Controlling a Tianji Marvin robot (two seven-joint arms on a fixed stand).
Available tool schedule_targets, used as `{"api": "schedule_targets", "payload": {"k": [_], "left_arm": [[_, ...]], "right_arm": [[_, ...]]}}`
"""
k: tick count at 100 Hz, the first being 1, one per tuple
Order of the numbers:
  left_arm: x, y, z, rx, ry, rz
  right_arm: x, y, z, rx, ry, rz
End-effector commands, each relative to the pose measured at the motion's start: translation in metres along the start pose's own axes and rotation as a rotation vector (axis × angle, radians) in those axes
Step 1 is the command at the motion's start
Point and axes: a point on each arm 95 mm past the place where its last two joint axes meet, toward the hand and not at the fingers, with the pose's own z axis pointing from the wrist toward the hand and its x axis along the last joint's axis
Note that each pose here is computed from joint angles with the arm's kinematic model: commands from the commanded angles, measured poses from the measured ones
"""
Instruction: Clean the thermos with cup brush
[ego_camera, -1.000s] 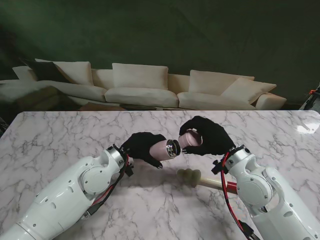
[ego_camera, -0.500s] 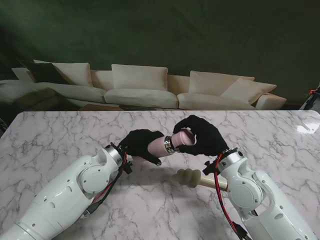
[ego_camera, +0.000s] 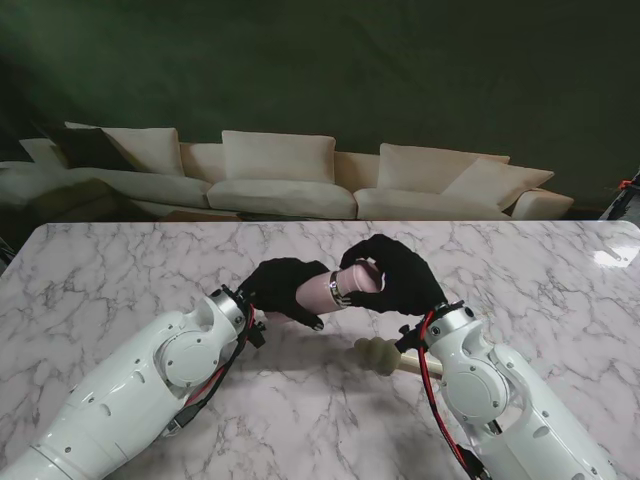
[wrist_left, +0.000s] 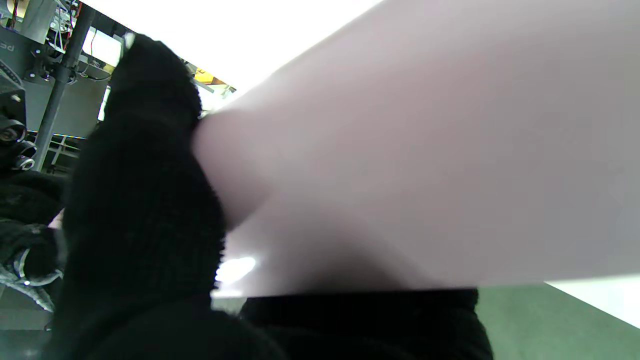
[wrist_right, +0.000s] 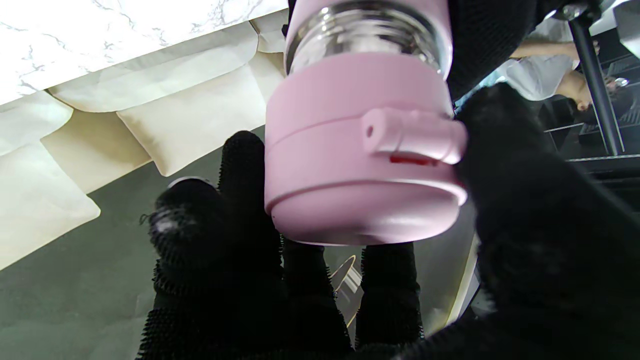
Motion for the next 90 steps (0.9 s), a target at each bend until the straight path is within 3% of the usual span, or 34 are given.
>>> {"api": "schedule_targets", "payload": {"k": [1,38,70,90], "left_arm": [[0.004,-0.002,0.003,-0.002,0.016,-0.001],[0.005,-0.001,0.004,0.002,0.011,-0.006],[0.005,-0.001,0.003,0.004,0.008,-0.004],[0.006,-0.001,0.003,0.003,0.006,-0.006]], "right_arm": [[-0.002,-0.004,0.000,-0.003,-0.021,0.017],[0.004,-0.019,0.002,-0.008,-0.054,0.096],[0.010,-0.035,0.003,-0.022,-0.130,0.186],[0.011,-0.041,0.001,-0.033,-0.163,0.163]]}}
